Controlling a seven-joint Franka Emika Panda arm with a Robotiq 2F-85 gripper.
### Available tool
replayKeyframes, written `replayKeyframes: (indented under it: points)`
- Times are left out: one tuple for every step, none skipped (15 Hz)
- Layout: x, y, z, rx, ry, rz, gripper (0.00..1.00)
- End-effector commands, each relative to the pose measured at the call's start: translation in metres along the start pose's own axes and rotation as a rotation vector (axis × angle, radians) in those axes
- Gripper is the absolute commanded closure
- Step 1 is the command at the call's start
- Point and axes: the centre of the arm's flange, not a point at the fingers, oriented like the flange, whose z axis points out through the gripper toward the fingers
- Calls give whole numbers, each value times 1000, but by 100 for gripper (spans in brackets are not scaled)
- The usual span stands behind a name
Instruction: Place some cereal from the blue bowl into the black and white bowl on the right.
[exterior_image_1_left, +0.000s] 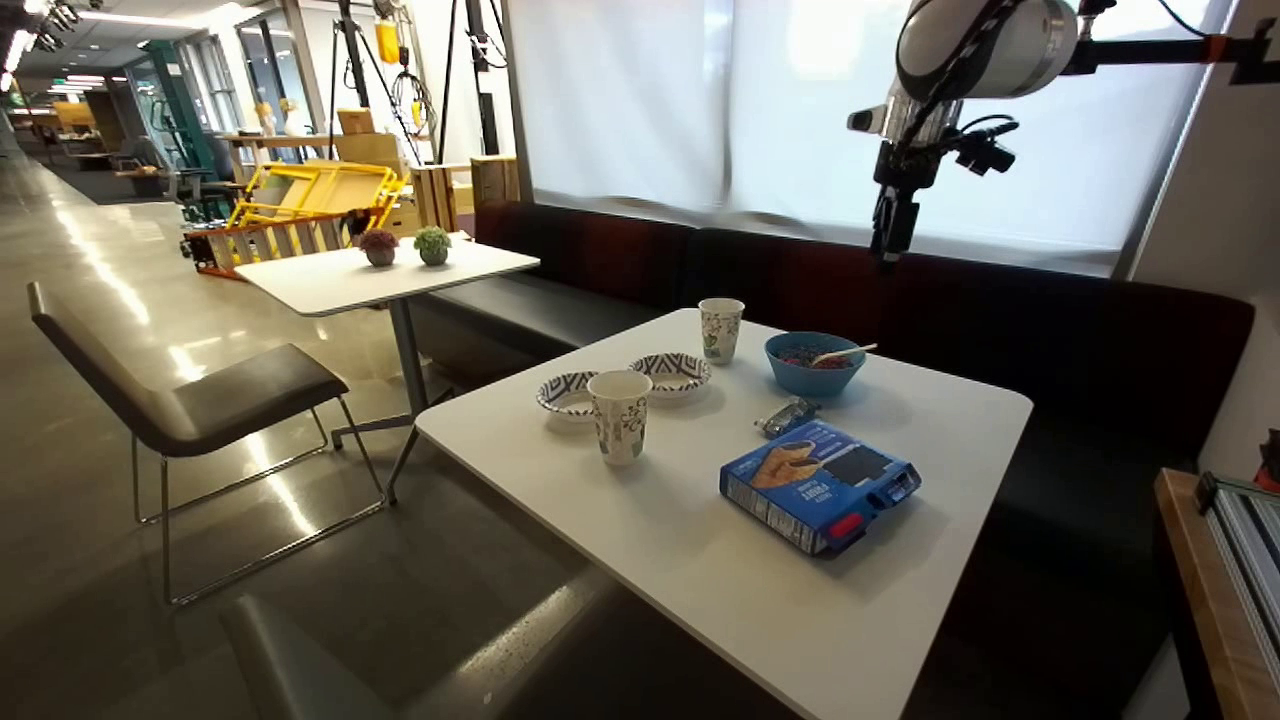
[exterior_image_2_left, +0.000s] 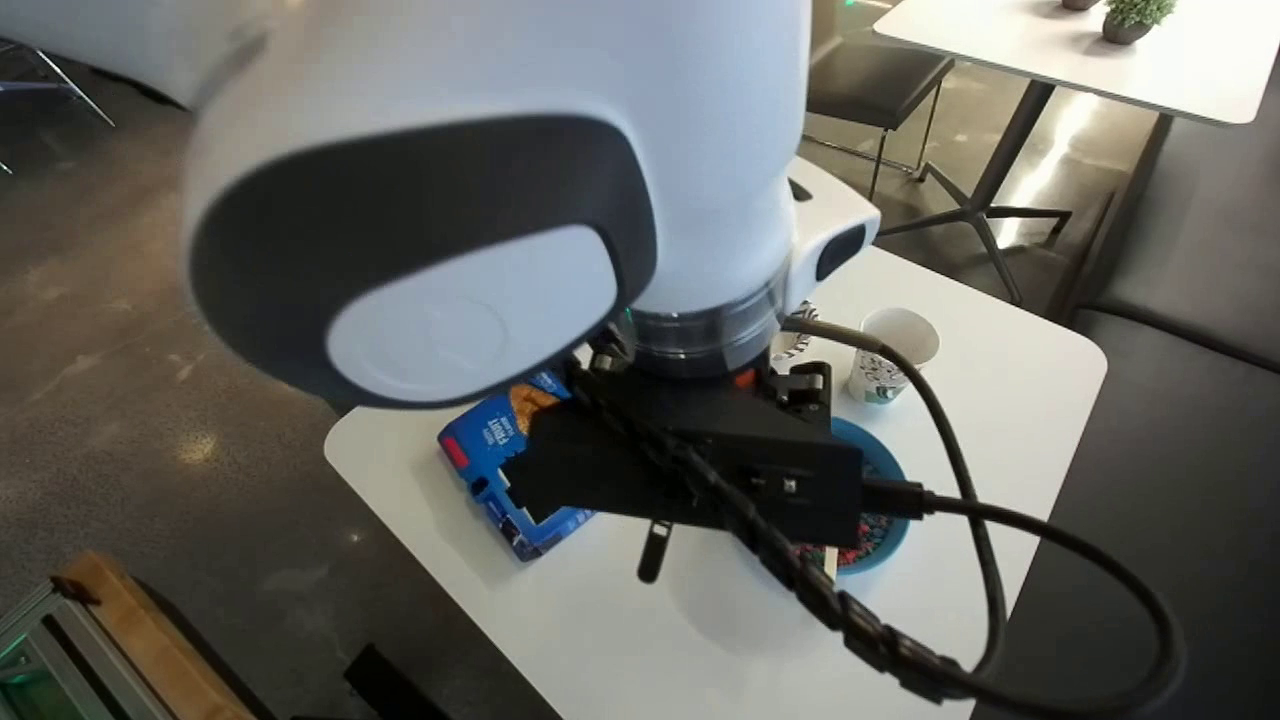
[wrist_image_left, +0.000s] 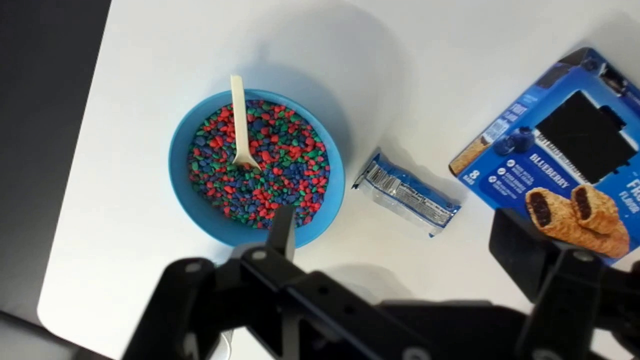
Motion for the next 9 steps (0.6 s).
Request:
replayKeyframes:
  points:
    - [10,38,43,14,74,-35,0]
    - [11,44,52,34,91,-54,0]
    - [12,52,61,32,109,-76,0]
    - [16,60,68,34,142,-109,0]
    - [18,67,72,27,161,-136,0]
    - [21,75,78,34,180,-152,0]
    - [22,84,84,27,191,-174,0]
    - [21,92,89,16,205,-191,0]
    - [19,100,96,0,225,-194,0]
